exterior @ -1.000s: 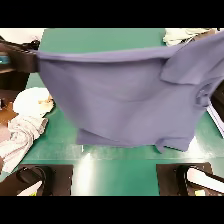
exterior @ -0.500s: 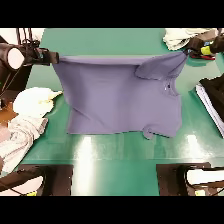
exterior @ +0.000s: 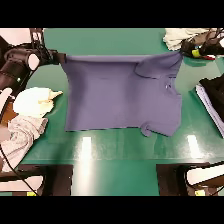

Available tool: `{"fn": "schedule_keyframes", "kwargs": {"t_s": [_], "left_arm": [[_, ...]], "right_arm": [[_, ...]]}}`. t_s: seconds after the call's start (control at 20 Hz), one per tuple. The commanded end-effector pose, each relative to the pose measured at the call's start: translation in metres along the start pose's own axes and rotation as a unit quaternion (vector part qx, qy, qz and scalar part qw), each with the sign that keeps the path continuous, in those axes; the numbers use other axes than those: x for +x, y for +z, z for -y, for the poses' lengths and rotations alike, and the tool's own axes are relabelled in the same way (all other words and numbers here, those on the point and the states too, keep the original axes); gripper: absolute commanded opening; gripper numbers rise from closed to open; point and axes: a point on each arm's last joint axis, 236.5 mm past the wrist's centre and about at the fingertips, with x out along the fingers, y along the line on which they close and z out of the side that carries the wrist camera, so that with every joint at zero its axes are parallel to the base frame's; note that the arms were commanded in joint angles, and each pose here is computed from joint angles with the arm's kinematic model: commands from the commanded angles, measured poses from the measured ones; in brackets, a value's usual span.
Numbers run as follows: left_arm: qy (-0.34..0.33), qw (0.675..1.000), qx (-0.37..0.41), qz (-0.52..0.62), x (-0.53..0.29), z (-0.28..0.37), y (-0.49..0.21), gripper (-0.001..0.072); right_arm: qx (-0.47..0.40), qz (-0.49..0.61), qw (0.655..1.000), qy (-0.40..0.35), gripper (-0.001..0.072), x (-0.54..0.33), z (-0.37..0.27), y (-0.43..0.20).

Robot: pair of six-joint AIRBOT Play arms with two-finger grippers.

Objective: Fold the shirts.

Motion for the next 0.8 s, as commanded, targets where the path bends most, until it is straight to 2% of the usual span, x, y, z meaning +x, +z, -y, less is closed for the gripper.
{"fn": "schedule_keyframes", "kwargs": {"t_s": [0.0, 0.35, 0.55, 0.65, 0.75], "left_arm": [[0.018, 0.993, 0.002, -0.112, 0.011, -0.008, -0.059, 0.0027], [0.032, 0.972, -0.002, -0.232, 0.005, -0.013, -0.119, 0.0028], [0.026, 0.967, -0.01, -0.255, 0.007, -0.009, -0.133, 0.003], [0.029, 0.964, -0.009, -0.265, 0.004, -0.01, -0.137, 0.0424], [0.044, 0.955, 0.009, -0.294, -0.006, -0.019, -0.147, 0.043]], "right_arm": [[-0.013, -0.091, 0.996, -0.016, 0.0011, 0.016, 0.014, -0.046], [0.006, -0.218, 0.975, -0.042, 0.0013, 0.032, 0.04, -0.135], [0.012, -0.243, 0.969, -0.042, 0.0033, 0.033, 0.042, -0.154], [0.012, -0.256, 0.966, -0.04, 0.0398, 0.028, 0.041, -0.158], [0.011, -0.265, 0.963, -0.038, 0.0401, 0.016, 0.039, -0.154]]}}
